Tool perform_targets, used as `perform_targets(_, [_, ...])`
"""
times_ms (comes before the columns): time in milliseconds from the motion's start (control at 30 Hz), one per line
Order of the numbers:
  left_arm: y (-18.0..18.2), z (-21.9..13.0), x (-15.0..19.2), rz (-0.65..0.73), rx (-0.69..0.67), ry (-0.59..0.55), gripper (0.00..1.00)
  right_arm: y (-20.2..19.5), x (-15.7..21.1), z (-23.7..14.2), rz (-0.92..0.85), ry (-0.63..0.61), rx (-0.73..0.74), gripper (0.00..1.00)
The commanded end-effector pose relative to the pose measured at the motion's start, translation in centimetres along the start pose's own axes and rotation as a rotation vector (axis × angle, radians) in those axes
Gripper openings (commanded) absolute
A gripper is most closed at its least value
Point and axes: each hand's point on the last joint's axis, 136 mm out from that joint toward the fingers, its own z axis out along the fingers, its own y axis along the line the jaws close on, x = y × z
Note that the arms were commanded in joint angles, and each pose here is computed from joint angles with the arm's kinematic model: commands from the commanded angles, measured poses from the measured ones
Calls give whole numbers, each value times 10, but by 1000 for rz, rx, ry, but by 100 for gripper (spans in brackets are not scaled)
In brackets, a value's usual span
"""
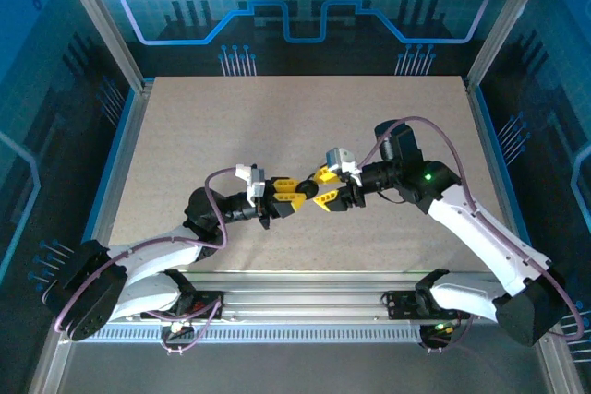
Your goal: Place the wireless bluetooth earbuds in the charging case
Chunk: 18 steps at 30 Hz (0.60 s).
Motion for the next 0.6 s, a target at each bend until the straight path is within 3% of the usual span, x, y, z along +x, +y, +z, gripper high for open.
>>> perform_targets(0, [-7, 2, -14, 21, 28, -39, 19, 14, -11, 3, -24, -20, -73, 41])
perform_targets(133, [-8, 1, -16, 26, 24, -40, 19, 14, -14, 4, -35, -23, -89, 35])
perform_targets(267, [-7, -1, -13, 35, 9, -32, 20, 15, -15, 4, -49, -12, -99, 18])
perform_targets(467, [-3, -9, 1, 98, -45, 34, 49, 12, -6, -2, -57, 79, -41, 15])
perform_targets(567, [-3, -14, 10, 159, -64, 129, 55, 10, 6, -6, -80, 181, 15, 14])
